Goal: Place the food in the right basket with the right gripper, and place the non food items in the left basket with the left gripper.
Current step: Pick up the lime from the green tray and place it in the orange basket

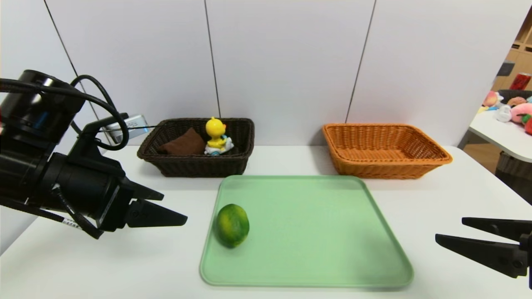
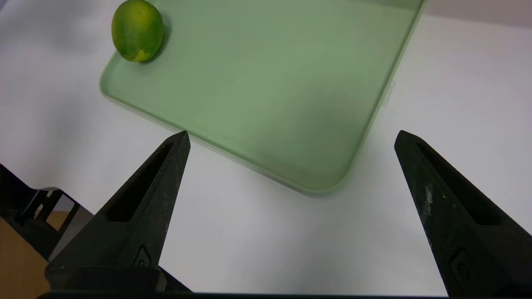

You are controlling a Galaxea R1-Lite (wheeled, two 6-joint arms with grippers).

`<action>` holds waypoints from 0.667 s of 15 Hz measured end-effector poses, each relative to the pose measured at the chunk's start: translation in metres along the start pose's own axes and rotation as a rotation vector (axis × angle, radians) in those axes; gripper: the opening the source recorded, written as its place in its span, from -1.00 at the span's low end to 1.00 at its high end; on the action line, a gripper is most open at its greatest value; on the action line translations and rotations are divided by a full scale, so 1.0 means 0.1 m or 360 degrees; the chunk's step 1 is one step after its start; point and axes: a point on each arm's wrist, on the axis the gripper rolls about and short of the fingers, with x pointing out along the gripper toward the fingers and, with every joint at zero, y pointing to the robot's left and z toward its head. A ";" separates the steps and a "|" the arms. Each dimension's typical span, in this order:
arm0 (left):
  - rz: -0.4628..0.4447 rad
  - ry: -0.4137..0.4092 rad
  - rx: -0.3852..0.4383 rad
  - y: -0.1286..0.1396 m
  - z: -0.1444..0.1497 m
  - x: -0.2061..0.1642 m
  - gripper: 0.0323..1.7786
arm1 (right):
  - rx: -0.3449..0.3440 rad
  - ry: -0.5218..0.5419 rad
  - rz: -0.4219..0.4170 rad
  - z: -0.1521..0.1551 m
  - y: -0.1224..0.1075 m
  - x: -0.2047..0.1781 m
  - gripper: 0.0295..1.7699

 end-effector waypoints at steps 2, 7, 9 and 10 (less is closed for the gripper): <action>0.0215 -0.0035 -0.0064 0.00 0.01 -0.02 0.90 | -0.0002 0.0010 0.0011 0.06 -0.01 0.05 0.92; 0.0600 -0.0109 -0.0157 0.00 -0.09 -0.06 0.90 | -0.0060 0.0088 0.0119 0.18 0.07 0.24 0.92; 0.0654 -0.0116 -0.0155 -0.02 -0.18 -0.07 0.90 | -0.0106 0.0137 0.0193 0.25 0.16 0.36 0.92; 0.0655 -0.0112 -0.0162 -0.03 -0.23 -0.08 0.90 | -0.0136 0.0176 0.0232 0.29 0.22 0.46 0.92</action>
